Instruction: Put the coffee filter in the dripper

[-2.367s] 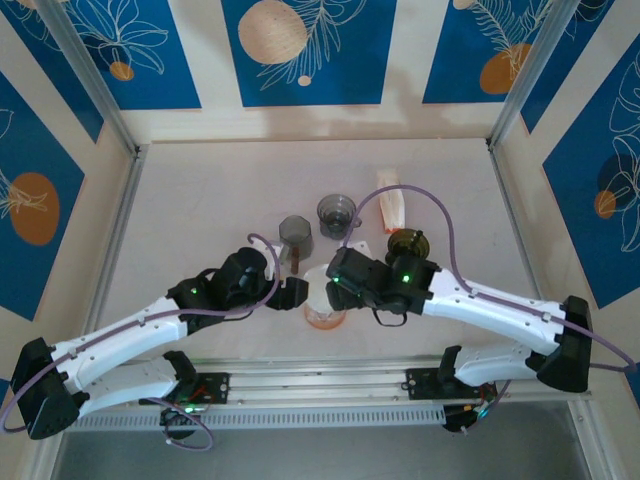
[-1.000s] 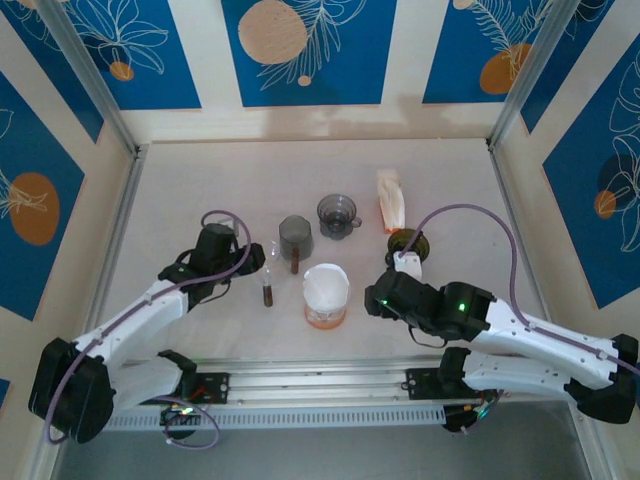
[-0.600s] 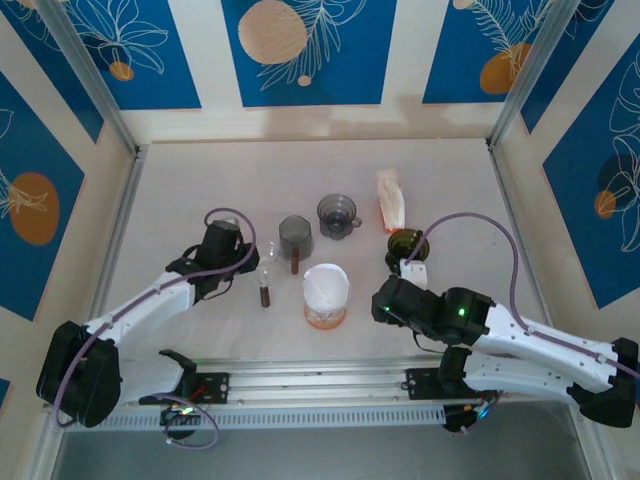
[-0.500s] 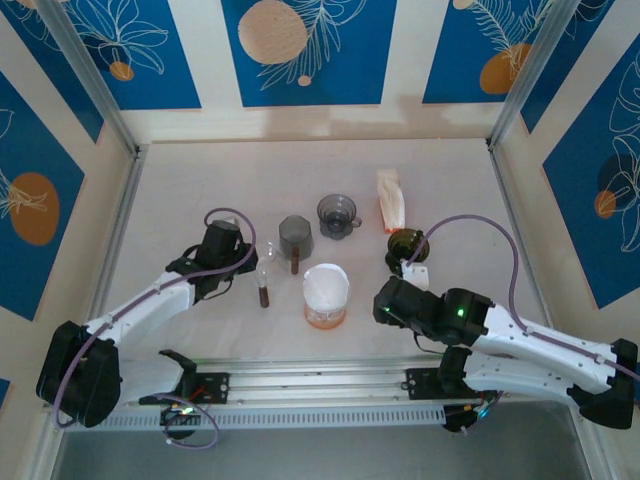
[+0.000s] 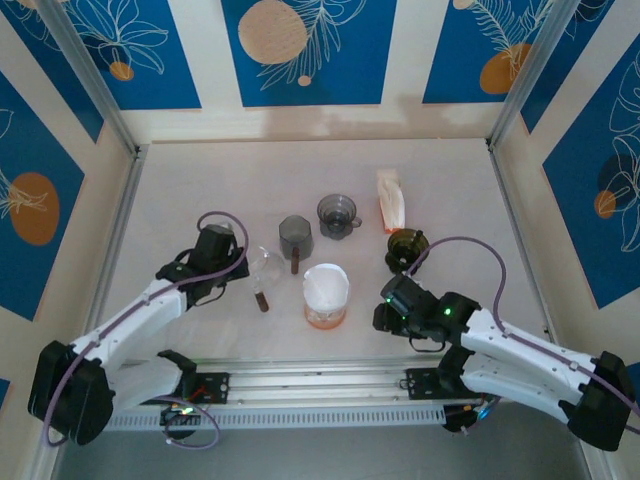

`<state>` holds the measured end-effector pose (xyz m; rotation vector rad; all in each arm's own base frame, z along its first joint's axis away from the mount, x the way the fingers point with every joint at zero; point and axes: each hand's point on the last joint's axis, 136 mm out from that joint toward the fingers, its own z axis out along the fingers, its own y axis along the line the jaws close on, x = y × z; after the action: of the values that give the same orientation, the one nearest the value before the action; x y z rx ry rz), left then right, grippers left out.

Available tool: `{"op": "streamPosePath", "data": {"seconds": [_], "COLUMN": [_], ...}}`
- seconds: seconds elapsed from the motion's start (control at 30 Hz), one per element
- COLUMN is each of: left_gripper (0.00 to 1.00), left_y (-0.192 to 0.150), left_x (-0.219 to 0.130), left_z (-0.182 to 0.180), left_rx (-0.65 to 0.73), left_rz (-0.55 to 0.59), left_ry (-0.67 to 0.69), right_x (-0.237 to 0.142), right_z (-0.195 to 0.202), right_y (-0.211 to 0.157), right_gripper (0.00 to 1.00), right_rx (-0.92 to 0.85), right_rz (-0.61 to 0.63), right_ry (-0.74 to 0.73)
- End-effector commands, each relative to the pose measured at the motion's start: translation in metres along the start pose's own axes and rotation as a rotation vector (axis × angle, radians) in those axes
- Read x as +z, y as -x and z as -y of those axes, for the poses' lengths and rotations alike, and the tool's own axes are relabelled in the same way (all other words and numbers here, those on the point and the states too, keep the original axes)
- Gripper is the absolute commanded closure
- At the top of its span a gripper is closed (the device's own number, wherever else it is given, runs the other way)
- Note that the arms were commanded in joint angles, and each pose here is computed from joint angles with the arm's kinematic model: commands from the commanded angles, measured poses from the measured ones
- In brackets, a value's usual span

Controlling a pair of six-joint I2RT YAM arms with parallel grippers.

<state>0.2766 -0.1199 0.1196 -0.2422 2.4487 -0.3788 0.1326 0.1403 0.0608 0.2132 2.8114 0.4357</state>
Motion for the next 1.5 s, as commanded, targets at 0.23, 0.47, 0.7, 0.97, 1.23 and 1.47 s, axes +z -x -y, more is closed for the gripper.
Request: {"op": "streamPosePath", "data": {"seconds": [0.23, 0.47, 0.7, 0.97, 1.23, 1.47], "left_gripper": [1.00, 1.00, 1.00, 1.00, 1.00, 1.00], "left_y": [0.021, 0.022, 0.018, 0.014, 0.011, 0.011], "left_x": [-0.052, -0.072, -0.074, -0.071, -0.068, -0.066], "left_z": [0.002, 0.006, 0.004, 0.006, 0.005, 0.006], "left_rx": [-0.031, -0.032, -0.025, -0.034, -0.037, -0.037], "left_rz": [0.080, 0.105, 0.098, 0.091, 0.081, 0.079], "left_ry": [-0.063, -0.114, -0.118, -0.136, -0.141, -0.144], "right_x": [0.034, 0.050, 0.050, 0.025, 0.009, 0.005], "right_z": [-0.049, -0.053, -0.059, -0.045, -0.054, -0.073], "right_y": [-0.011, -0.008, -0.006, 0.005, 0.019, 0.030], "right_gripper": [0.61, 0.66, 0.71, 0.75, 0.79, 0.80], "right_rx": [0.040, 0.093, 0.066, -0.002, -0.063, -0.092], "right_rz": [-0.171, -0.205, -0.211, -0.094, -0.025, 0.004], "right_ry": [0.216, 0.250, 0.203, 0.085, 0.081, 0.133]}}
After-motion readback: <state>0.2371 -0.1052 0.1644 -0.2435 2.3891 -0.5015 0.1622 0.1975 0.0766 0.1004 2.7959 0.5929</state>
